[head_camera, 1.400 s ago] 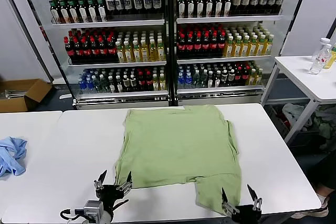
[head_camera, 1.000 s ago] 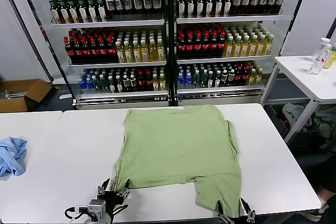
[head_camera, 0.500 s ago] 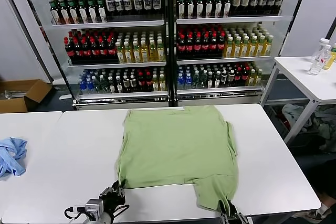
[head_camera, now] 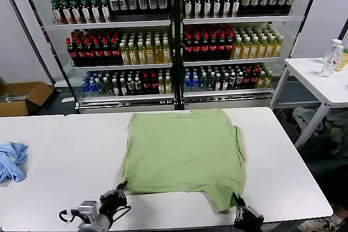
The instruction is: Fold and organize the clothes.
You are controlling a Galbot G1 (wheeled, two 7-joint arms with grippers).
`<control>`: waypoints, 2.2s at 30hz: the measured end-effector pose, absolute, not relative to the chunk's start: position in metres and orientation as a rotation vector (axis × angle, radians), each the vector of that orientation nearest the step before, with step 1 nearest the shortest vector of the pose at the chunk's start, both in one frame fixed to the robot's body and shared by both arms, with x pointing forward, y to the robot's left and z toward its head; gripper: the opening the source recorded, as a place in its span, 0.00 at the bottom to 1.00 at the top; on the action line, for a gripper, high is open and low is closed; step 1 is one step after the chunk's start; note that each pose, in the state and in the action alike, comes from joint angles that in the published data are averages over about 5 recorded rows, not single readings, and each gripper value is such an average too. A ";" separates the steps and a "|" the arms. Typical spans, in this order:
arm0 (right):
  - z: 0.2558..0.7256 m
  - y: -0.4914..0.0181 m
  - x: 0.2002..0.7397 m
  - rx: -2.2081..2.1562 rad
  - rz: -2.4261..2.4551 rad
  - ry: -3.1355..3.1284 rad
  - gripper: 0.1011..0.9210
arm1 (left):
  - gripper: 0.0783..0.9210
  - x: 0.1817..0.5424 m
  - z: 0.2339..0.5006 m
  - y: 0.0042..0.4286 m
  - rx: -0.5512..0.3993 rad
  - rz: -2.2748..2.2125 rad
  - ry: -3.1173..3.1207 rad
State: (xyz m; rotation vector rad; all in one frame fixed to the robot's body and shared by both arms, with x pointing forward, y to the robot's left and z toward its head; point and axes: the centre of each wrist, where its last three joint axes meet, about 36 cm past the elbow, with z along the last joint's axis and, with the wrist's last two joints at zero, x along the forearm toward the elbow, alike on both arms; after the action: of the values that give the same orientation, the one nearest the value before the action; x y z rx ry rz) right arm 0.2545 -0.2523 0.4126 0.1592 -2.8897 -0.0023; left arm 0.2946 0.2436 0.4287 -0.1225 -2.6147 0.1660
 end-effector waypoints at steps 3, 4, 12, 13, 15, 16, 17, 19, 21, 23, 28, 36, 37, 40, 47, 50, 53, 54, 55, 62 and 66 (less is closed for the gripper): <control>0.416 -0.256 0.275 0.173 0.006 -2.915 0.02 | 0.01 0.302 0.436 0.250 -0.134 0.199 -2.646; 0.416 -0.257 0.282 0.179 0.011 -2.922 0.02 | 0.01 0.304 0.438 0.251 -0.138 0.209 -2.656; 0.414 -0.262 0.341 0.239 0.088 -2.942 0.02 | 0.01 0.334 0.437 0.253 -0.151 0.257 -2.712; 0.413 -0.262 0.348 0.245 0.102 -2.940 0.02 | 0.01 0.339 0.436 0.253 -0.151 0.258 -2.716; 0.411 -0.262 0.362 0.257 0.129 -2.936 0.02 | 0.01 0.349 0.432 0.252 -0.149 0.256 -2.721; 0.410 -0.262 0.368 0.263 0.143 -2.934 0.02 | 0.01 0.353 0.430 0.252 -0.147 0.252 -2.724; 0.409 -0.262 0.374 0.267 0.158 -2.932 0.02 | 0.01 0.358 0.429 0.251 -0.145 0.247 -2.727; 0.407 -0.261 0.384 0.274 0.187 -2.930 0.02 | 0.01 0.367 0.424 0.250 -0.138 0.235 -2.731; 0.405 -0.261 0.394 0.280 0.216 -2.925 0.02 | 0.01 0.376 0.420 0.248 -0.129 0.219 -2.736; 0.403 -0.259 0.400 0.290 0.245 -2.916 0.02 | 0.01 0.384 0.415 0.247 -0.118 0.200 -2.740; 0.400 -0.254 0.408 0.333 0.307 -2.893 0.11 | 0.01 0.399 0.403 0.243 -0.084 0.142 -2.740; 0.398 -0.254 0.398 0.332 0.325 -2.886 0.39 | 0.22 0.401 0.394 0.242 -0.034 0.083 -2.742; 0.397 -0.256 0.395 0.323 0.324 -2.885 0.43 | 0.26 0.399 0.394 0.242 -0.026 0.080 -2.744; 0.396 -0.262 0.387 0.283 0.318 -2.876 0.53 | 0.36 0.393 0.392 0.241 -0.006 0.072 -2.747; 0.392 -0.275 0.380 0.172 0.254 -2.813 0.76 | 0.60 0.382 0.383 0.241 0.013 0.059 -2.719; 0.388 -0.277 0.381 0.151 0.202 -2.774 0.84 | 0.70 0.382 0.380 0.240 0.006 0.058 -2.704; 0.385 -0.277 0.384 0.150 0.156 -2.744 0.81 | 0.79 0.385 0.377 0.239 -0.001 0.061 -2.696; 0.384 -0.277 0.385 0.153 0.142 -2.736 0.79 | 0.80 0.387 0.376 0.238 -0.004 0.062 -2.695; 0.383 -0.277 0.386 0.157 0.130 -2.729 0.75 | 0.79 0.388 0.376 0.238 -0.006 0.063 -2.694; 0.377 -0.278 0.394 0.190 0.083 -2.702 0.50 | 0.57 0.393 0.370 0.239 -0.033 0.090 -2.675; 0.375 -0.282 0.396 0.202 0.073 -2.697 0.36 | 0.44 0.398 0.368 0.243 -0.050 0.117 -2.663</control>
State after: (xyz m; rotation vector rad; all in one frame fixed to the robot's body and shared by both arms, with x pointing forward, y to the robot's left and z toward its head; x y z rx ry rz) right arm 0.3964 -0.2821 0.3755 0.2019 -2.6973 0.0733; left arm 0.3976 0.2426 0.3678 -0.0503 -2.6629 0.1170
